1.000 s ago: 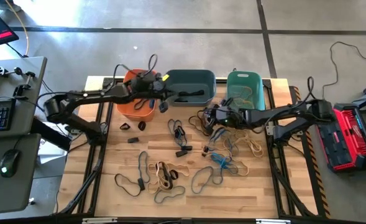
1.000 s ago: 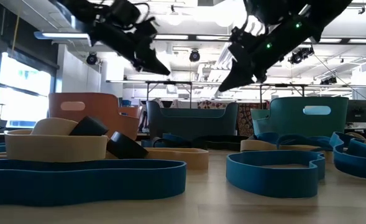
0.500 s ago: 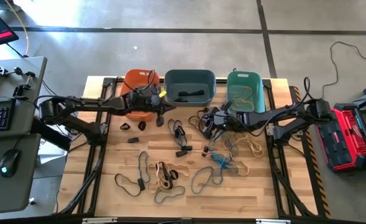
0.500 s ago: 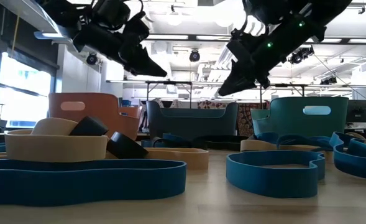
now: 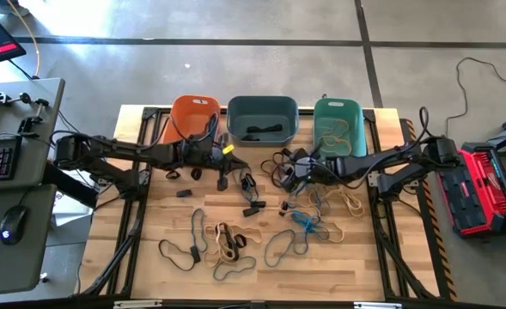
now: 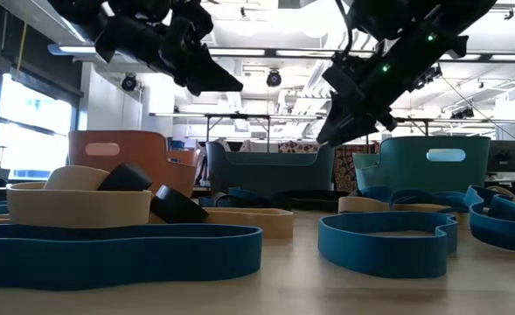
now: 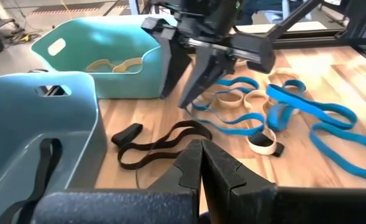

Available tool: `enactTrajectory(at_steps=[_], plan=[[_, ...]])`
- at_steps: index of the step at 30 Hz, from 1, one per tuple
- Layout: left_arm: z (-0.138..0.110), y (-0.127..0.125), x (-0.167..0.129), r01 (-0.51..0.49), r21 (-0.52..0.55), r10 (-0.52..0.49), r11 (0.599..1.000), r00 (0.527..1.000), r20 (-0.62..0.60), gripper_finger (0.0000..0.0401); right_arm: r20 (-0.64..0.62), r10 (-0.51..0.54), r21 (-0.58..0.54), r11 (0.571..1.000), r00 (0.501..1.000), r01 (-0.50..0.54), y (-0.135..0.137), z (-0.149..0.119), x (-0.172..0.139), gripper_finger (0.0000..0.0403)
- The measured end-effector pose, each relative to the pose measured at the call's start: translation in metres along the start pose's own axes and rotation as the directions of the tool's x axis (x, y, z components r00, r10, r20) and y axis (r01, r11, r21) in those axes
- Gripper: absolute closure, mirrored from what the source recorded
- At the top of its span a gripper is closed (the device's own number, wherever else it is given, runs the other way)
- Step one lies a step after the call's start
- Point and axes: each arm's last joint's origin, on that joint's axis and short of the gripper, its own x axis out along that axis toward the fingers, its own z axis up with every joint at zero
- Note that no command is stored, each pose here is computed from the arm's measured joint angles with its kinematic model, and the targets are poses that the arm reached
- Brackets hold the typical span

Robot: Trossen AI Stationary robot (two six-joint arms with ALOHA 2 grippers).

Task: Sort rubber bands into baskets
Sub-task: Put the black rubber band into the blue bin

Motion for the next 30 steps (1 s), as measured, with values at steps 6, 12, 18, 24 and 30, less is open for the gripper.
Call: enactTrajectory(at_steps=[6,12,18,24,30], plan=[[0.001,-0.012,0.001,-0.008,0.01,0.008,1.0,1.0,-0.002,0.0401,0.013,-0.051,-0.042,0.998,0.999,0.051,0.008,0.001,-0.006,0.0253],[0.002,-0.016,0.001,0.001,0.003,-0.001,1.0,1.0,-0.001,0.0401,-0.019,-0.072,-0.203,0.977,0.997,0.066,0.022,0.021,-0.004,0.0253],[0.0,-0.018,0.004,0.01,-0.017,-0.01,1.0,1.0,-0.008,0.0401,-0.143,-0.151,-0.263,0.958,0.978,0.11,0.011,0.033,0.015,0.0253],[-0.006,-0.022,0.008,0.017,-0.043,-0.015,0.999,0.999,0.033,0.0401,-0.231,-0.243,-0.266,0.947,0.942,0.179,-0.014,0.027,0.051,0.0253],[-0.025,-0.024,0.004,0.021,-0.097,-0.015,0.995,0.998,0.062,0.0401,-0.271,-0.331,-0.277,0.926,0.904,0.256,-0.03,0.018,0.079,0.0253]])
